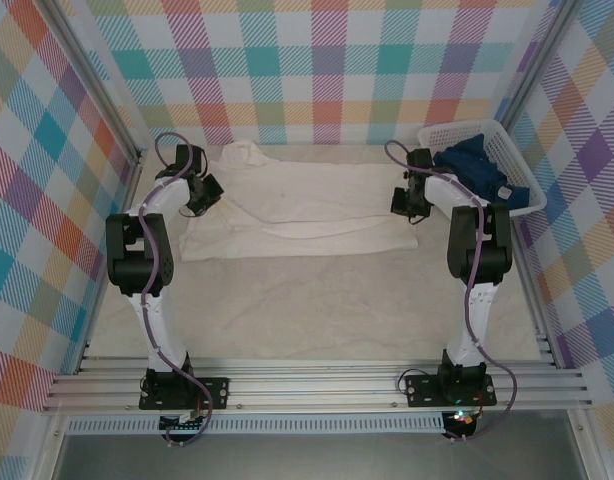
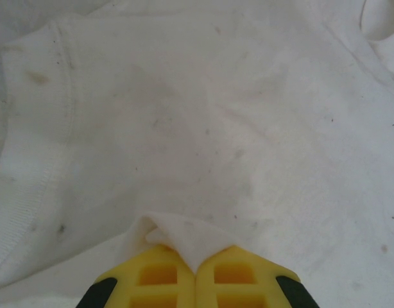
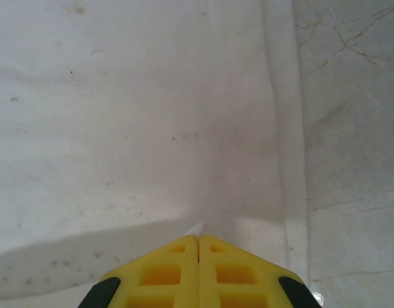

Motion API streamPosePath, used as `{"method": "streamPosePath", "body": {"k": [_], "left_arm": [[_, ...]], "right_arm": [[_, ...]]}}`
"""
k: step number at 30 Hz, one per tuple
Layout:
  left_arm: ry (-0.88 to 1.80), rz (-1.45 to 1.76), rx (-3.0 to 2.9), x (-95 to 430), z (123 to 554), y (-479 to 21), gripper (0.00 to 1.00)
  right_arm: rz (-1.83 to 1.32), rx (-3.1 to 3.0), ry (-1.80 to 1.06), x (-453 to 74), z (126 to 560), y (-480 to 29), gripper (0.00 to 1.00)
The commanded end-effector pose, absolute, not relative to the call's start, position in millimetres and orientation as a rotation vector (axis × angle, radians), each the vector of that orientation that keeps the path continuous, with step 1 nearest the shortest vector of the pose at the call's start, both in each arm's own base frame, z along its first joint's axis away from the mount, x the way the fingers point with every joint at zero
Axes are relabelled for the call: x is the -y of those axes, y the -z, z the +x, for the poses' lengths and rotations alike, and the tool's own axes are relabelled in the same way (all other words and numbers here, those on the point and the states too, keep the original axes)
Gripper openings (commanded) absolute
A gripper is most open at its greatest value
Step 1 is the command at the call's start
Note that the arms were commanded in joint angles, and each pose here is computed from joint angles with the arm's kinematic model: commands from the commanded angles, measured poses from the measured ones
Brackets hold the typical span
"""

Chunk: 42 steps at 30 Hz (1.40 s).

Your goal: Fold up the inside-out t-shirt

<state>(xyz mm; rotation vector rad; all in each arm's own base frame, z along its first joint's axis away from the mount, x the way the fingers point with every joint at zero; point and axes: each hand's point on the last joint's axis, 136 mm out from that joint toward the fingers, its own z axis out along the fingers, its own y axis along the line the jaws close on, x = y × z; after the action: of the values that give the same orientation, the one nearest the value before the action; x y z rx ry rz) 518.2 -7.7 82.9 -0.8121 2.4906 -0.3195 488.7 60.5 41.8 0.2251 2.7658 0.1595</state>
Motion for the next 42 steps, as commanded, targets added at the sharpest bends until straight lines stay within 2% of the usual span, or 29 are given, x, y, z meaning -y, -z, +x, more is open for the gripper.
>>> {"method": "streamPosePath", "body": {"k": [1,9,17,21,25,29,31,34,38,42], "left_arm": [[0.325,-0.792,-2.48,3,523,-94,0.0],[0.333,-0.783,-2.467,2,524,-101,0.0],[0.34,-0.794,-2.482,3,534,-87,0.0],[0.337,-0.797,-2.491,2,544,-77,0.0],[0.33,-0.801,-2.499,1,557,-68,0.01],[0.326,-0.798,-2.509,1,564,-66,0.22],[0.306,-0.791,-2.503,-2,564,-72,0.35],[0.26,-0.781,-2.471,-10,556,-92,0.49],[0.24,-0.789,-2.408,-16,523,-120,0.59],[0.368,-0.847,-2.371,-2,472,-113,0.63]], "right_arm": [[0.238,-2.741,-0.127,-49,491,-58,0.0],[0.27,-2.712,-0.058,-30,488,-75,0.0],[0.299,-2.736,-0.072,-32,499,-57,0.0],[0.288,-2.738,-0.08,-35,509,-52,0.07],[0.265,-2.71,-0.128,-41,516,-63,0.2],[0.239,-2.684,-0.164,-47,510,-81,0.33],[0.206,-2.661,-0.183,-54,501,-94,0.36],[0.114,-2.627,-0.268,-79,481,-110,0.41],[0.075,-2.662,-0.404,-106,448,-106,0.43],[0.116,-2.713,-0.413,-104,435,-86,0.44]]}}
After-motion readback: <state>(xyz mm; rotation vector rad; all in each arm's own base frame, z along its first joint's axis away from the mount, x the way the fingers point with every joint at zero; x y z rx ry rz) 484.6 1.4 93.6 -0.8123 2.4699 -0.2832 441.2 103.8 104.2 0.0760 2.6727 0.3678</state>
